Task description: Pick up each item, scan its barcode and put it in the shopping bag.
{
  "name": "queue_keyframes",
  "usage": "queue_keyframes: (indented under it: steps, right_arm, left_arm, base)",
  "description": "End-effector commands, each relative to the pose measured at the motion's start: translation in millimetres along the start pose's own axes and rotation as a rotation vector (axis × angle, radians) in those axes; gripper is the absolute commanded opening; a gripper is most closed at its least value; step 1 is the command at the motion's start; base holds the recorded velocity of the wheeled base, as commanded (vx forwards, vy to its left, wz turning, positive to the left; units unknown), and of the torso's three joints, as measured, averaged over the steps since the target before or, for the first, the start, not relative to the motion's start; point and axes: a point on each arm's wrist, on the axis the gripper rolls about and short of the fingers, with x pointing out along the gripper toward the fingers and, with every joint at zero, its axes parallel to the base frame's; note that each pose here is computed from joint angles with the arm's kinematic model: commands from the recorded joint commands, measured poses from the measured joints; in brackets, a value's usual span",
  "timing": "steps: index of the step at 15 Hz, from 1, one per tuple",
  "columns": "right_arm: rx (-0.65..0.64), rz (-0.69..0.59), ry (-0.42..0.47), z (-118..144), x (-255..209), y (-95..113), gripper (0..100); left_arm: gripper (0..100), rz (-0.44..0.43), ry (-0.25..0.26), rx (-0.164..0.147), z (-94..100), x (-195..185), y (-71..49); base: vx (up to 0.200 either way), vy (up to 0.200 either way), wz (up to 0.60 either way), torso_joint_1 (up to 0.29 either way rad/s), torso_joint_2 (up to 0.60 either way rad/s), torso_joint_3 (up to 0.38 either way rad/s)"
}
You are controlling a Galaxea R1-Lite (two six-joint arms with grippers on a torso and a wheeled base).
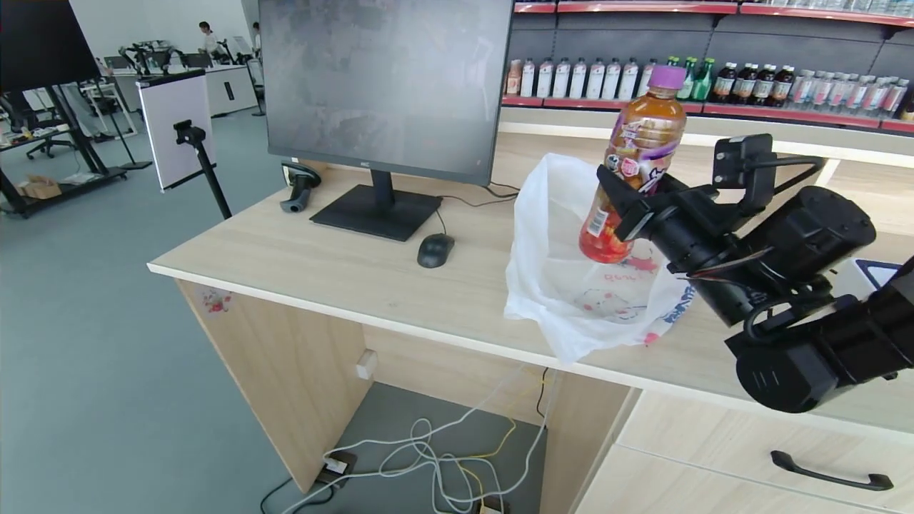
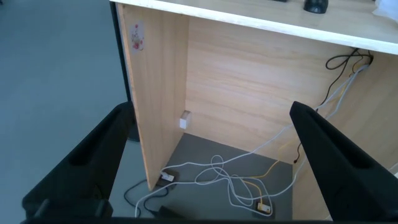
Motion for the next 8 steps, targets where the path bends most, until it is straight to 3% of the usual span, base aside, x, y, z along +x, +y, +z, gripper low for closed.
queue_keyframes:
  steps: [1,5,8]
  right_arm:
    - [0.002,0.007,0.048,-44,18,1,0]
    - [0.004,0.016,0.069,-73,27,3,0]
    - [-0.003,0.023,0.036,-85,41,2,0]
  left_arm:
    - [100,0.000,-0.001,0.001,0.0,0,0.0]
    - [100,0.000,-0.001,0.003,0.0,0,0.0]
    - [100,0.000,-0.002,0.003,0.2,0,0.0]
  base:
    - [0.000,0.000,0.00,0.000,0.00,0.000]
    - [0.000,0.000,0.00,0.000,0.00,0.000]
    - [0.000,0.000,0.00,0.000,0.00,0.000]
